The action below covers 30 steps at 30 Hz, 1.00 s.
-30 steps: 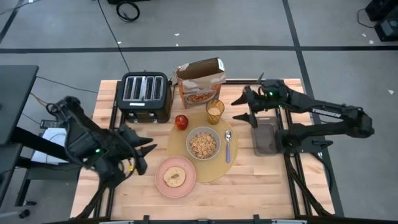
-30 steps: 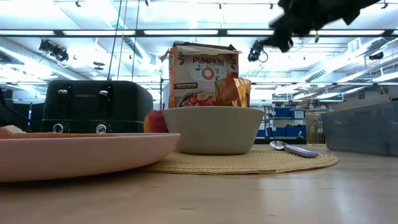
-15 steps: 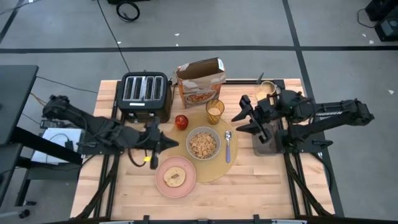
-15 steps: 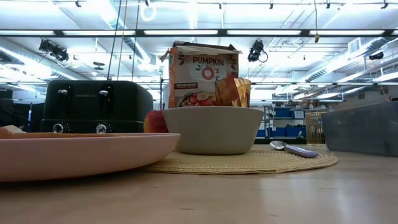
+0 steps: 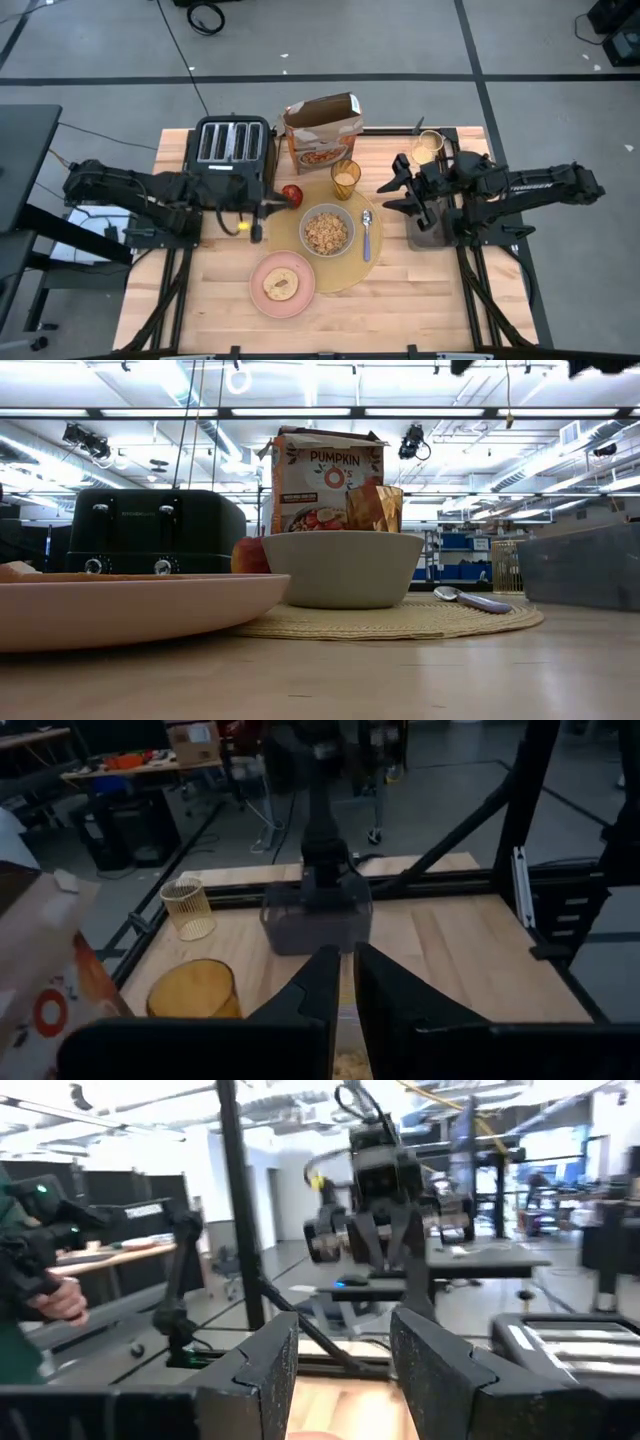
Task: Arrange a breakfast setting
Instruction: Return to Home Position
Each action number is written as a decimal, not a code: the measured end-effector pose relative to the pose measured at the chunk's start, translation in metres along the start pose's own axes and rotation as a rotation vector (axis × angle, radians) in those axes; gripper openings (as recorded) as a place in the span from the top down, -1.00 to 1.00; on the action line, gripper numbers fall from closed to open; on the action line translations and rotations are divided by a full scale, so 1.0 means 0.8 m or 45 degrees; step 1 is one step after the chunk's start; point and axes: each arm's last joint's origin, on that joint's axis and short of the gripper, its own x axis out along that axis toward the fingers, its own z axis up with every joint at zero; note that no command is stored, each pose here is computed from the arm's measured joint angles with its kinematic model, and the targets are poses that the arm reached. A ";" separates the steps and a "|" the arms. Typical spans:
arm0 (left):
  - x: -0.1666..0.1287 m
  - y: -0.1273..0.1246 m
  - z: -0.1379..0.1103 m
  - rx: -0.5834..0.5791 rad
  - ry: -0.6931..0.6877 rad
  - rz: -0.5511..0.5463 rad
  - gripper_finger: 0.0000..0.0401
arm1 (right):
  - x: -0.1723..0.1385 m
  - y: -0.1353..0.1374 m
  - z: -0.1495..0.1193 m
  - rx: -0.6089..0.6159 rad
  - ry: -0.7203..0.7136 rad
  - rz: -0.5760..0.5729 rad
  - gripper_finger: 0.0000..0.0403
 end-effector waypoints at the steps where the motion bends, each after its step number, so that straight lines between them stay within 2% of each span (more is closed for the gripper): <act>1: 0.000 0.007 0.001 0.000 -0.012 -0.006 0.79 | -0.007 -0.001 -0.007 -0.001 -0.004 -0.017 0.17; 6: 0.002 0.032 -0.018 0.001 -0.088 0.035 0.79 | -0.036 0.001 -0.039 0.008 -0.041 -0.054 0.17; 10: -0.007 0.040 -0.047 0.031 -0.064 0.077 0.79 | -0.053 0.009 -0.054 0.026 -0.043 -0.022 0.17; 15: -0.035 0.041 -0.067 0.051 -0.112 0.080 0.79 | -0.073 0.015 -0.059 0.040 0.033 -0.077 0.17; 20: -0.068 0.045 -0.090 0.043 -0.203 0.102 0.79 | -0.098 0.022 -0.050 -0.004 -0.003 -0.082 0.17; 22: -0.080 0.045 -0.107 0.042 -0.209 0.106 0.79 | -0.106 0.023 -0.050 -0.017 0.009 -0.139 0.17; 25: -0.097 0.045 -0.132 0.029 -0.243 0.108 0.79 | -0.114 0.022 -0.056 -0.025 0.040 -0.230 0.17; 30: -0.124 0.044 -0.166 -0.009 -0.339 0.112 0.79 | -0.118 0.019 -0.081 -0.024 -0.015 -0.262 0.17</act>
